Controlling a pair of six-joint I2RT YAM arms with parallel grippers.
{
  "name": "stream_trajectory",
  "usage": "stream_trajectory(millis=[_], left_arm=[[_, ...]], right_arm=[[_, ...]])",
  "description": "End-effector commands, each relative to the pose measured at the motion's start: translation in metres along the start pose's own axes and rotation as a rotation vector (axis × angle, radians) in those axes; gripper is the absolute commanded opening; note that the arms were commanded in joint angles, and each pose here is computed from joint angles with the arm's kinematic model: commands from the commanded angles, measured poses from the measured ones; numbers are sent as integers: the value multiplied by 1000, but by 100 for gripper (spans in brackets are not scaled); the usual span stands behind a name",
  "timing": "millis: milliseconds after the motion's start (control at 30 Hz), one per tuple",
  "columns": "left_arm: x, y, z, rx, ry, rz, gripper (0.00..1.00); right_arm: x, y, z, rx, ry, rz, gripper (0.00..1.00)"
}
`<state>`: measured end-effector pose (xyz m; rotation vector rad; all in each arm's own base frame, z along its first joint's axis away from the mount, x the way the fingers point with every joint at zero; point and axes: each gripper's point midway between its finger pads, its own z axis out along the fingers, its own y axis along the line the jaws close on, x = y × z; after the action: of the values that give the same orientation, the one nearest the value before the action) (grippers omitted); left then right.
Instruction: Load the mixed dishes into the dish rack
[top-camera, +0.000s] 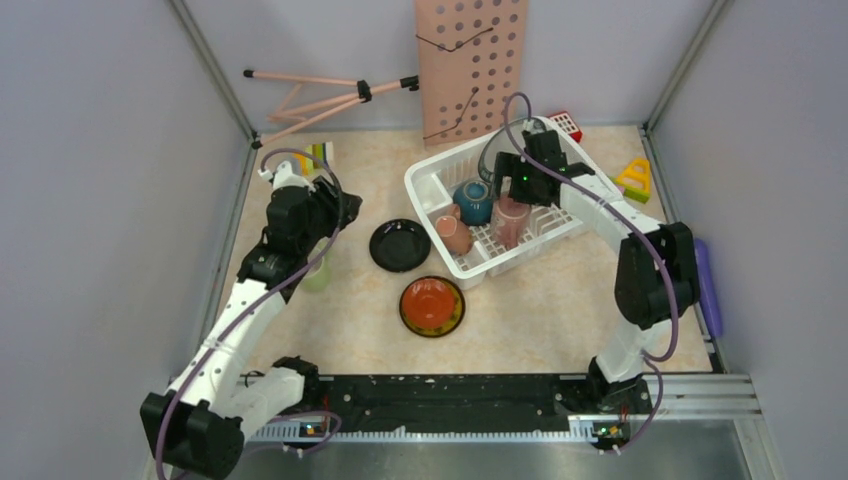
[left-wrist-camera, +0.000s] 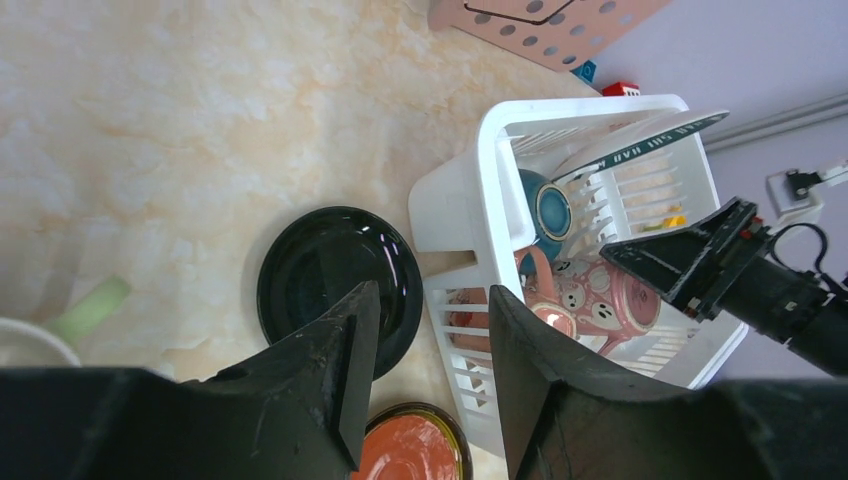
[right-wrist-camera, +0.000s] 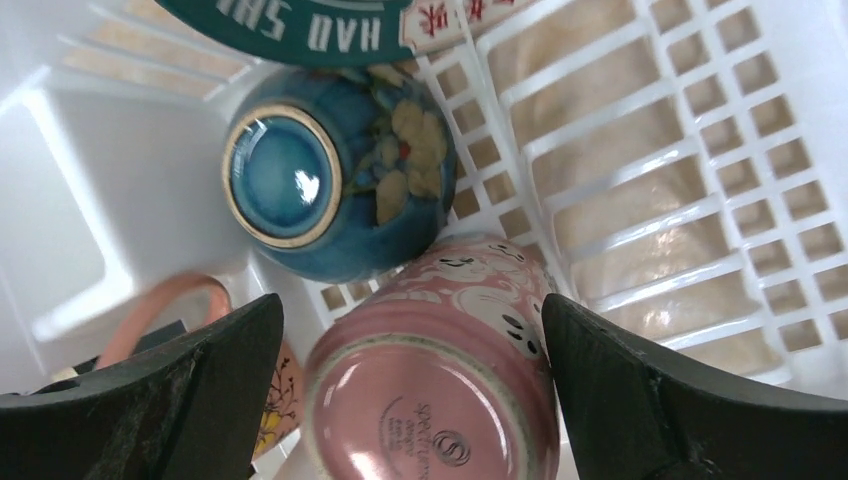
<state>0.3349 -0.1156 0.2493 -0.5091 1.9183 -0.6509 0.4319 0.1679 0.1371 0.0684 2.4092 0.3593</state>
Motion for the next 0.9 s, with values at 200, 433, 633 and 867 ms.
stream_trajectory(millis=[200, 433, 633, 867], left_arm=[[-30, 4, -33, -53, -102, 71, 50], [-28, 5, -31, -59, -95, 72, 50], [-27, 8, -30, -65, -98, 72, 50], [-24, 6, -26, -48, -86, 86, 50]], right_arm=[[36, 34, -20, -202, 15, 70, 97], [38, 39, -31, -227, 32, 76, 97], [21, 13, -33, -163, -1, 99, 99], [10, -3, -24, -142, -11, 121, 99]])
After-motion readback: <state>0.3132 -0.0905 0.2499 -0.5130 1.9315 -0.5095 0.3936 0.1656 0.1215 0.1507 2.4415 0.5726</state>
